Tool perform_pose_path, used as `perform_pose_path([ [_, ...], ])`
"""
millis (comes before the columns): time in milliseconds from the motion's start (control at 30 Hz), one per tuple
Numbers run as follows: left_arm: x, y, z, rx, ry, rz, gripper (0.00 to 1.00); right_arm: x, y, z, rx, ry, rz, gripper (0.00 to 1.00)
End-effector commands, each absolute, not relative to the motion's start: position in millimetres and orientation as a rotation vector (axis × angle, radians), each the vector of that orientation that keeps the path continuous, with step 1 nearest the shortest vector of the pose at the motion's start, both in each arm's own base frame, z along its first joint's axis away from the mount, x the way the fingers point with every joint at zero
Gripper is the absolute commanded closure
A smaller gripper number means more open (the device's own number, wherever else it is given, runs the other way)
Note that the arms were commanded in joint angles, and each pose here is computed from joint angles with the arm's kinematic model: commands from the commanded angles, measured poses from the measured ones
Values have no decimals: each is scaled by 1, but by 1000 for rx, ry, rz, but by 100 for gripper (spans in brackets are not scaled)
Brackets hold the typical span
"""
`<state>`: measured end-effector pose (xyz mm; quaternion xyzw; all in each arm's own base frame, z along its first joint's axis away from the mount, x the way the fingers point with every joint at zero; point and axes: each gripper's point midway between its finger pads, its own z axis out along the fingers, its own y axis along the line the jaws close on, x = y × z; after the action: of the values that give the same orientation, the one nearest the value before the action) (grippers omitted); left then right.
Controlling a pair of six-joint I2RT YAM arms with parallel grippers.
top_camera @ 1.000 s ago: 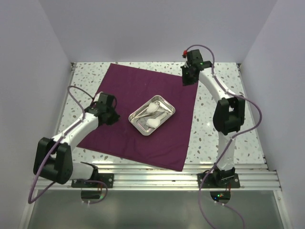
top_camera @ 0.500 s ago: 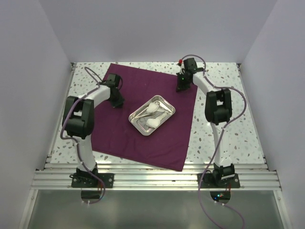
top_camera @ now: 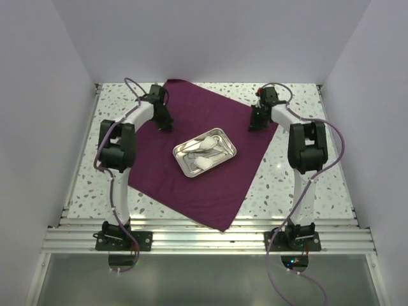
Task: Prepare the surgical pack
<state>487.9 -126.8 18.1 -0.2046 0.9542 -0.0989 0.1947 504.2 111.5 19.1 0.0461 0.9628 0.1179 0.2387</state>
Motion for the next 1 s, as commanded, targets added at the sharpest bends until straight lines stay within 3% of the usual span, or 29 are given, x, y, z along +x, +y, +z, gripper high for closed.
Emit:
perform_pose_path([
  [0,473,-126,-33,-507,2818,-263,100,434,74,-25,266,2856,147,100],
  [367,465,-151,-33,-403,2839,-369,100,361,61,-25,327,2896,106,100],
  [733,480,-157,-23,-309,2806,-402,100,348,46,-14,360,2841,38,100],
  [833,495,-146,18,-313,2708,-368,85,357,43,2,321,2810,22,100],
  [867,497,-144,31,-313,2675,-364,80,360,44,8,317,2789,32,97],
  [967,486,-122,65,-343,2601,-298,61,373,52,41,280,2706,52,66],
])
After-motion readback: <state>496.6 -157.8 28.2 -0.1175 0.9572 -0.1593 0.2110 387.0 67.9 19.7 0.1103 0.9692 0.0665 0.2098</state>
